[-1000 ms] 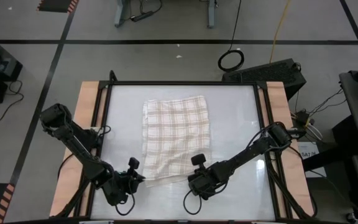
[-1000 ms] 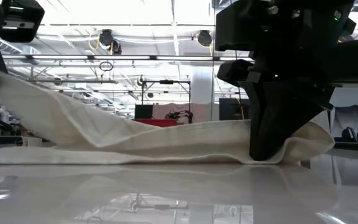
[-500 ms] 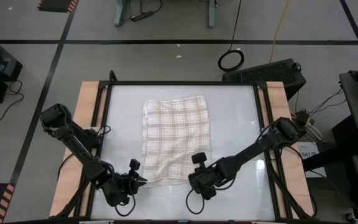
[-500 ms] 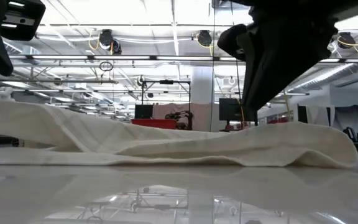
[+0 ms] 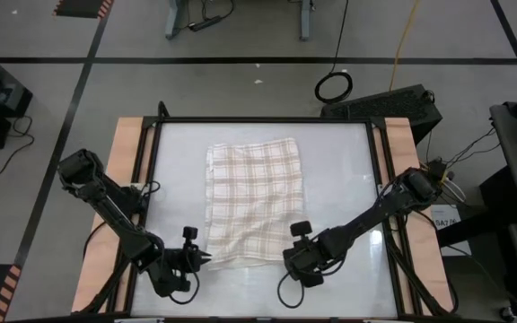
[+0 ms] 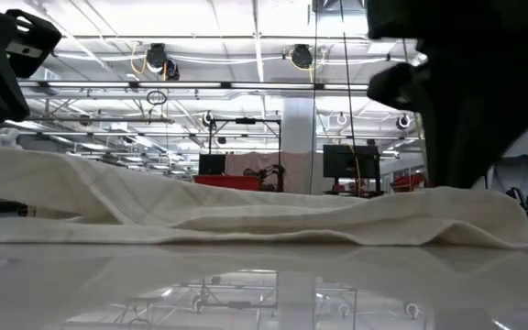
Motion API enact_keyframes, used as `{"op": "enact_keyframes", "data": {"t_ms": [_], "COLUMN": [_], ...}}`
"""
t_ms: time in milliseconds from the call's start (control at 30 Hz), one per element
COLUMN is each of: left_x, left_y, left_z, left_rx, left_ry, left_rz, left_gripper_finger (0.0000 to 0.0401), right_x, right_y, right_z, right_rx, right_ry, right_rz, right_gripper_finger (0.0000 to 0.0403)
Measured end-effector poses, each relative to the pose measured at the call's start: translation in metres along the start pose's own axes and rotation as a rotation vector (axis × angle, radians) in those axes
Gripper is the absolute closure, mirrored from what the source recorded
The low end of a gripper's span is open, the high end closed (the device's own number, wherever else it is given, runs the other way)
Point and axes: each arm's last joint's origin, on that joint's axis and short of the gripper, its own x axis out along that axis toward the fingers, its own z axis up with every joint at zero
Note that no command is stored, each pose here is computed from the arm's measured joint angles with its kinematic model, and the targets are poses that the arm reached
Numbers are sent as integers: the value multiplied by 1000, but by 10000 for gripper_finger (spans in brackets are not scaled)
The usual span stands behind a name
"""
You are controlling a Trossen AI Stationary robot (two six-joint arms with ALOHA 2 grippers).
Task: Roll towel
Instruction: Roll the white towel
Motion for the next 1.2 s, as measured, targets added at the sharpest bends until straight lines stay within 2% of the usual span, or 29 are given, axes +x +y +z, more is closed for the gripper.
{"op": "enact_keyframes", "data": {"t_ms": [333, 500, 633, 767, 867, 967, 1067, 1133, 1200], "left_x": [19, 33, 38, 25, -1, -27, -45, -45, -43], "left_y": [-13, -22, -26, -22, -14, 3, 31, 59, 94], "left_z": [-11, -13, -14, -10, 12, 30, 45, 51, 56], "left_rx": [-54, -86, -82, -73, -72, -45, -19, -24, -77], "left_ry": [59, 35, 66, 117, 39, -112, -247, -243, -215], "left_rz": [-24, -35, -104, -175, -207, -124, 96, 234, 340], "left_gripper_finger": [342, 342, 342, 342, 342, 342, 342, 342, 342], "right_x": [10, 10, 10, 2, -16, -41, -59, -60, -53], "right_y": [-3, -2, -1, -2, -2, -4, -7, -12, -20], "right_z": [-8, -9, -9, -10, -9, -9, -7, -11, -14], "right_rx": [21, 14, 7, 5, 8, -2, -30, -47, -67], "right_ry": [9, 16, 12, 5, -42, -133, -252, -312, -366], "right_rz": [-4, -11, -8, 4, 31, 9, -86, -167, -199], "right_gripper_finger": [389, 400, 400, 400, 400, 400, 397, 393, 390]}}
